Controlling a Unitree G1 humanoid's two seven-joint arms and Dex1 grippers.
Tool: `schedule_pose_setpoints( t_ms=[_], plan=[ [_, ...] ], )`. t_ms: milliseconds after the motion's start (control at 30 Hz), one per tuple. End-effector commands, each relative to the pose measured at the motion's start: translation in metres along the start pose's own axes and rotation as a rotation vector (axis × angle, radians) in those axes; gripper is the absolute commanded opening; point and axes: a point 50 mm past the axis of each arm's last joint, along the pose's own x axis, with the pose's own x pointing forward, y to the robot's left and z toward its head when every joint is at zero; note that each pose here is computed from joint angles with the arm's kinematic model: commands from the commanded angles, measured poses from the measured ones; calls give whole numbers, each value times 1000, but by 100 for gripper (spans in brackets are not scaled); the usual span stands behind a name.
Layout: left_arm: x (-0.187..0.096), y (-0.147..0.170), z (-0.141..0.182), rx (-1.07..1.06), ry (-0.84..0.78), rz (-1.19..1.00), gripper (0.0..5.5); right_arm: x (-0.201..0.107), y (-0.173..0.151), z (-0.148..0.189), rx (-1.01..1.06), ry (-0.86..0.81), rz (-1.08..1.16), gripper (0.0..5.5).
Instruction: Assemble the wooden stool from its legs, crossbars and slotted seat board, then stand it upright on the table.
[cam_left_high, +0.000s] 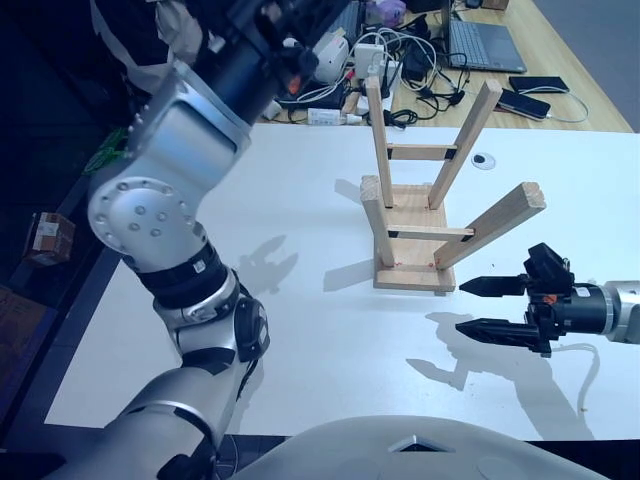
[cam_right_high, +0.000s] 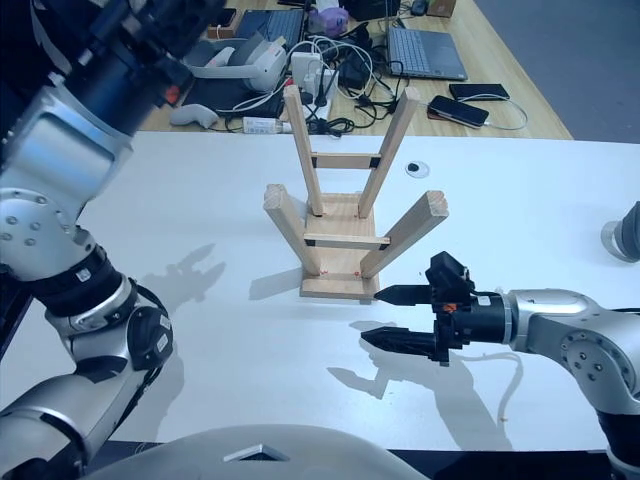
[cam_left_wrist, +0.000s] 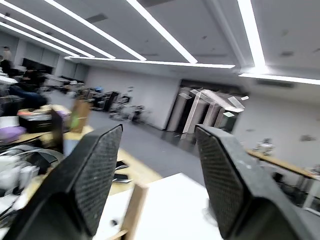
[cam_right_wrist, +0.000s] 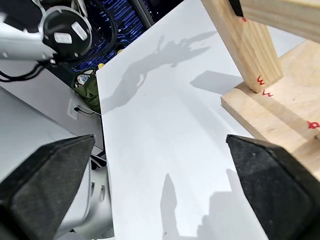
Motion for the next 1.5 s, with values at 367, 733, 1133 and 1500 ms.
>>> schedule_pose_setpoints(
  t_ms=[367,733,1133,1500],
  plan=[
    [-28,5,-126,-2,516,126,268,5,-13,10,-89,6,-49,491],
    [0,1,-39,53,222,-79,268,12,-16,14,-109,-9,-47,491],
    [-15,-26,-137,107,610,-231,268,17,-18,22,-132,-11,-37,491],
    [30,-22,-58,46,193,-123,268,14,-23,21,-141,-4,-60,491]
  ],
)
